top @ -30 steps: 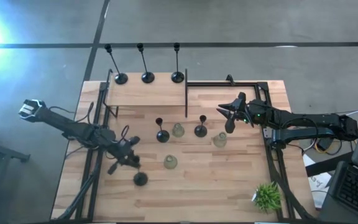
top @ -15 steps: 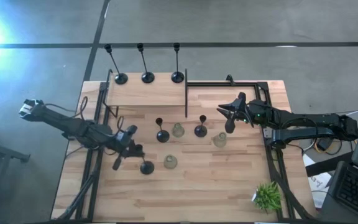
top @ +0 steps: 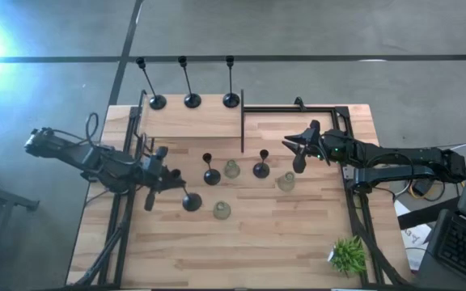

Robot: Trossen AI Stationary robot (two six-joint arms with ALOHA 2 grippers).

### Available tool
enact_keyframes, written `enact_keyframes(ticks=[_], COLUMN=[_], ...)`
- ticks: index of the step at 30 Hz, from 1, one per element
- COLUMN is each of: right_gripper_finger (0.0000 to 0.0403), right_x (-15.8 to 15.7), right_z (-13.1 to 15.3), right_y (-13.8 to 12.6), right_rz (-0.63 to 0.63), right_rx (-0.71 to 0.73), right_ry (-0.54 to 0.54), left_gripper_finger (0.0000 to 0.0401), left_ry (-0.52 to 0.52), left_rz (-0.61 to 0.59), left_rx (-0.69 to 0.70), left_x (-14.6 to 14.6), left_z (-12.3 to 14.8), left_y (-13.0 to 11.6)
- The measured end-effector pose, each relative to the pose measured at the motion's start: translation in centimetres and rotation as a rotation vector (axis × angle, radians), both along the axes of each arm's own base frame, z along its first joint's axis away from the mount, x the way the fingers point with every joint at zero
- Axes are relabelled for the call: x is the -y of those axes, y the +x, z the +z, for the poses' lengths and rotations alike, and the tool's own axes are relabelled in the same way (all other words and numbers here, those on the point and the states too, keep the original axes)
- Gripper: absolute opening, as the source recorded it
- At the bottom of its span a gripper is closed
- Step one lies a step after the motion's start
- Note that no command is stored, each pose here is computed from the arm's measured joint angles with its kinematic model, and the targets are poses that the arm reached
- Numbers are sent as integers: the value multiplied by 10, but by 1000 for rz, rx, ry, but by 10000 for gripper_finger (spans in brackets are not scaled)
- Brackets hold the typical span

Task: Pick & Place candle stick holders
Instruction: Put the black candle holder on the shelf

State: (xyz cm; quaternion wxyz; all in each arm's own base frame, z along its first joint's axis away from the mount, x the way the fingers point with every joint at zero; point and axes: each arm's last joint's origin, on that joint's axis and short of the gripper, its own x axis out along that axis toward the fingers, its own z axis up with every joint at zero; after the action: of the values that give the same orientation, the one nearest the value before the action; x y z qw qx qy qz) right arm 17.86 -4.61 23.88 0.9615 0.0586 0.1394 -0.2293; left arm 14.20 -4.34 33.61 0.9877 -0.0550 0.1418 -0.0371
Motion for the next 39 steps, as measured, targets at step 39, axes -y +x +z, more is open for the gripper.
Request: enact_keyframes(ticks=[39], right_gripper_finger=[78], right_x=[0], right_z=[3], right_y=[1], right_rz=[10], right_rx=[22], right_ry=[-42], left_gripper_finger=[17], left_ry=[347], left_rz=[823], left_rx=[-16], left_x=[-57], left_z=[32], left_y=[14])
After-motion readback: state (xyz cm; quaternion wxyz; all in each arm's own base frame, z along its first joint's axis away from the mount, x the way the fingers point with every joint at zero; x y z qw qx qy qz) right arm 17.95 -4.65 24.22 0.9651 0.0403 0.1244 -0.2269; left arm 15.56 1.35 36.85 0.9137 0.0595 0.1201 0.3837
